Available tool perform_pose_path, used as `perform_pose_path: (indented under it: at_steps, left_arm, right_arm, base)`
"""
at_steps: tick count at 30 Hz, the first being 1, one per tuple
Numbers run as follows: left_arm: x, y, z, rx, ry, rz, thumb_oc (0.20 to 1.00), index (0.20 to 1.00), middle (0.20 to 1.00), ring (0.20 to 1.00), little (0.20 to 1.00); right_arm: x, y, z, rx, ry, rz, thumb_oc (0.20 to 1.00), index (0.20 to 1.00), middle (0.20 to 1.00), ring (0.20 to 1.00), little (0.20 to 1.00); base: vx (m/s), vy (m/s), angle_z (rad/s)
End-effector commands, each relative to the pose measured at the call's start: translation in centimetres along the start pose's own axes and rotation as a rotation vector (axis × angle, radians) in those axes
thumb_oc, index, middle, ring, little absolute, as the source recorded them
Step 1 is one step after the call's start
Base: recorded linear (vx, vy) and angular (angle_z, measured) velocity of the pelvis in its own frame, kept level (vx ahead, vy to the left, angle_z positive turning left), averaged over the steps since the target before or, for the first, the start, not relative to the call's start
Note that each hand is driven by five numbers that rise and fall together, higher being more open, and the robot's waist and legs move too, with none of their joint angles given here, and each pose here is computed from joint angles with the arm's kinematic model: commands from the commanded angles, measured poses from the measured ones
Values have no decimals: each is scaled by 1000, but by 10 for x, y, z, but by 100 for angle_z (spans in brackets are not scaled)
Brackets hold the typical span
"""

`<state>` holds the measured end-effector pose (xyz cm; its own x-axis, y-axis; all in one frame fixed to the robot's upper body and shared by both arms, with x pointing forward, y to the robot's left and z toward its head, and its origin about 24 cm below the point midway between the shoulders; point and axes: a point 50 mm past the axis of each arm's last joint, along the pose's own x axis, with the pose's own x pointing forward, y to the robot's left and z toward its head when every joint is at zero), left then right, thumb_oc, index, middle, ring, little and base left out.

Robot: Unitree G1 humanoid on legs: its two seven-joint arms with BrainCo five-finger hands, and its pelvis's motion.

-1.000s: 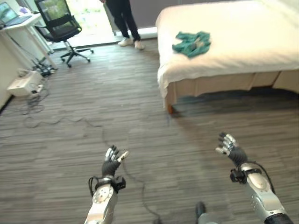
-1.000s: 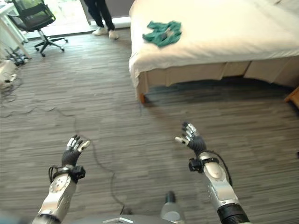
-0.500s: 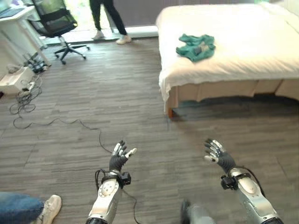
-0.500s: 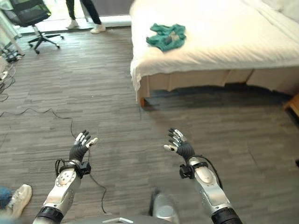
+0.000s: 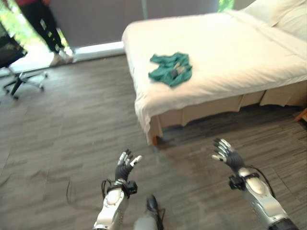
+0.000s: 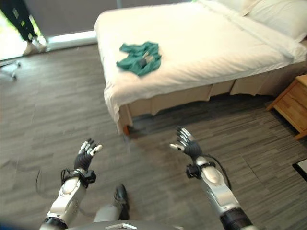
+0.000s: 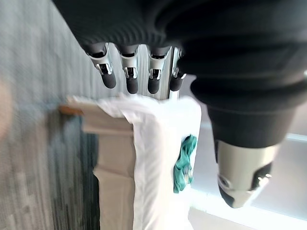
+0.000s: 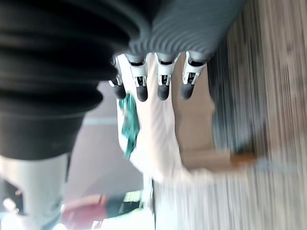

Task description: Pick up bed clothes into laundry basket.

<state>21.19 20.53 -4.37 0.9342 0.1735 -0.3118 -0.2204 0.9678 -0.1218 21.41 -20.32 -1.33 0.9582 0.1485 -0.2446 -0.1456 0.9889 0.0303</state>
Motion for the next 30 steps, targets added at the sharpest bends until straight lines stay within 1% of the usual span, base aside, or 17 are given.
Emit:
perform_pose_path:
  at_steps: [1,5,7,9,10,12,15,20,23,26,28,29,30]
  left_arm:
    - [14,-2,42,-31,-193,-10,1000,1000,1000,1000,1000]
    - [13,6,41,9,-184,4,1000,1000,1000,1000,1000]
    - [15,11,47,90,-193,21,1000,1000,1000,1000,1000]
    - [17,13,51,111,-201,17,1000,1000,1000,1000,1000]
    - [18,17,58,170,-218,7,1000,1000,1000,1000,1000]
    - [21,14,59,171,-218,-9,1000,1000,1000,1000,1000]
    - [20,12,56,159,-209,-21,1000,1000,1000,1000,1000]
    - [18,8,47,193,-174,-52,1000,1000,1000,1000,1000]
    - [13,4,41,166,-153,-76,1000,1000,1000,1000,1000]
    - [10,-1,38,111,-143,-96,1000,1000,1000,1000,1000]
    - [10,-3,35,111,-128,-108,1000,1000,1000,1000,1000]
    - [10,-6,35,115,-122,-122,1000,1000,1000,1000,1000]
    - [11,-6,35,114,-123,-122,1000,1000,1000,1000,1000]
  right_arm:
    - [15,-5,50,-76,-204,39,1000,1000,1000,1000,1000]
    - [10,-8,39,-64,-169,2,1000,1000,1000,1000,1000]
    - [13,-4,35,-14,-169,-28,1000,1000,1000,1000,1000]
    - [13,-5,36,-30,-173,-40,1000,1000,1000,1000,1000]
    - [12,-8,39,-75,-182,-82,1000,1000,1000,1000,1000]
    - [13,-11,44,-55,-206,-111,1000,1000,1000,1000,1000]
    - [13,-18,47,-70,-209,-134,1000,1000,1000,1000,1000]
    - [15,-29,54,-77,-229,-190,1000,1000,1000,1000,1000]
    - [21,-32,63,-112,-239,-187,1000,1000,1000,1000,1000]
    - [29,-41,87,-225,-293,-193,1000,1000,1000,1000,1000]
    - [31,-45,103,-300,-330,-210,1000,1000,1000,1000,1000]
    - [32,-49,119,-370,-372,-228,1000,1000,1000,1000,1000]
    - [32,-49,119,-371,-373,-228,1000,1000,1000,1000,1000]
  base:
    - [371,166,-6]
    - [339,242,19]
    - [250,340,16]
    - [242,362,-9]
    - [437,486,10]
    - [524,278,57]
    - [290,-56,1]
    - [256,-127,55]
    - [168,-212,51]
    - [159,-197,41]
    - [146,-183,29]
    - [88,-142,30]
    - [138,-229,40]
